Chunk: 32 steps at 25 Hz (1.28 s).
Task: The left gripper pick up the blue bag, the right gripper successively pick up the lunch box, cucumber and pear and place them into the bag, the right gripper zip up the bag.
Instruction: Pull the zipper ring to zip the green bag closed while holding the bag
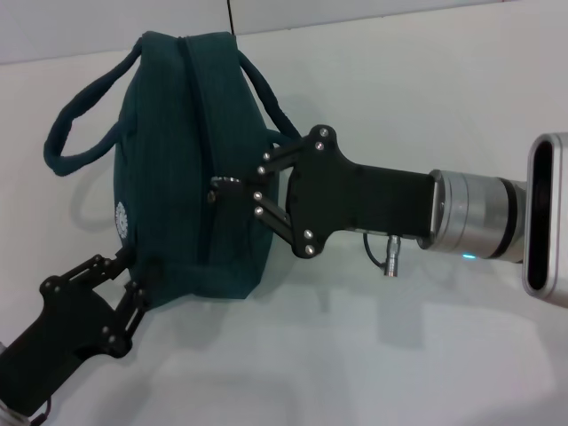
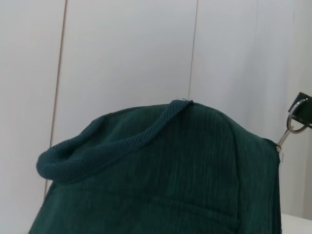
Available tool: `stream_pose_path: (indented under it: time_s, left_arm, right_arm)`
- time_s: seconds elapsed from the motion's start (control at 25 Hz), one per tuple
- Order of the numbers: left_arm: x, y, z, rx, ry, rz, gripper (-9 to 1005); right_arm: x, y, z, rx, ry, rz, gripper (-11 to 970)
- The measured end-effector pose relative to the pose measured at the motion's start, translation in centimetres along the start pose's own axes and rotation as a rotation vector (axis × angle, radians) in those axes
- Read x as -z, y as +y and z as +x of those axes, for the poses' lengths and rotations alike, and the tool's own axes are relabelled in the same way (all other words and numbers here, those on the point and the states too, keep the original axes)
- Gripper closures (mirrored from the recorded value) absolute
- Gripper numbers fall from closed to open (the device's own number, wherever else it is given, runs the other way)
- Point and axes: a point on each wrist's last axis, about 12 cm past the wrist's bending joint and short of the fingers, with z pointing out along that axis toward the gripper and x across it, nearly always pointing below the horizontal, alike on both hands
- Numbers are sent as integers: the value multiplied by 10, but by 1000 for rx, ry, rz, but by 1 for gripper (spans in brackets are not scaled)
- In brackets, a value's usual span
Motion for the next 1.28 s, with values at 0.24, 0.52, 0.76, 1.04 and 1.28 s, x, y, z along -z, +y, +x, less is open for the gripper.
stream_pose_path:
  time_s: [0.24,0.52,0.76,1.04,1.28]
  left_arm:
    - [-7,0,-4,-57,-42,-7,674]
    - [-11,5,-8,-74,-59,-11,794]
    - [-14,7,-8,-101,-47,-13,875]
    - [-19,10,-6,-97,-19,-4,924]
    - [-22,13,-3,-97,17,-9,925]
  right_arm:
    - [-7,1,-2,-29,-30,25,942]
    - [-9,7,-1,-29,-33,24,941]
    - [-8,-6,0,-43,-31,127,942]
    - [-15,-22,-1,-49,-37,203,941]
    - [-19,-33,-1,-43,-31,246,941]
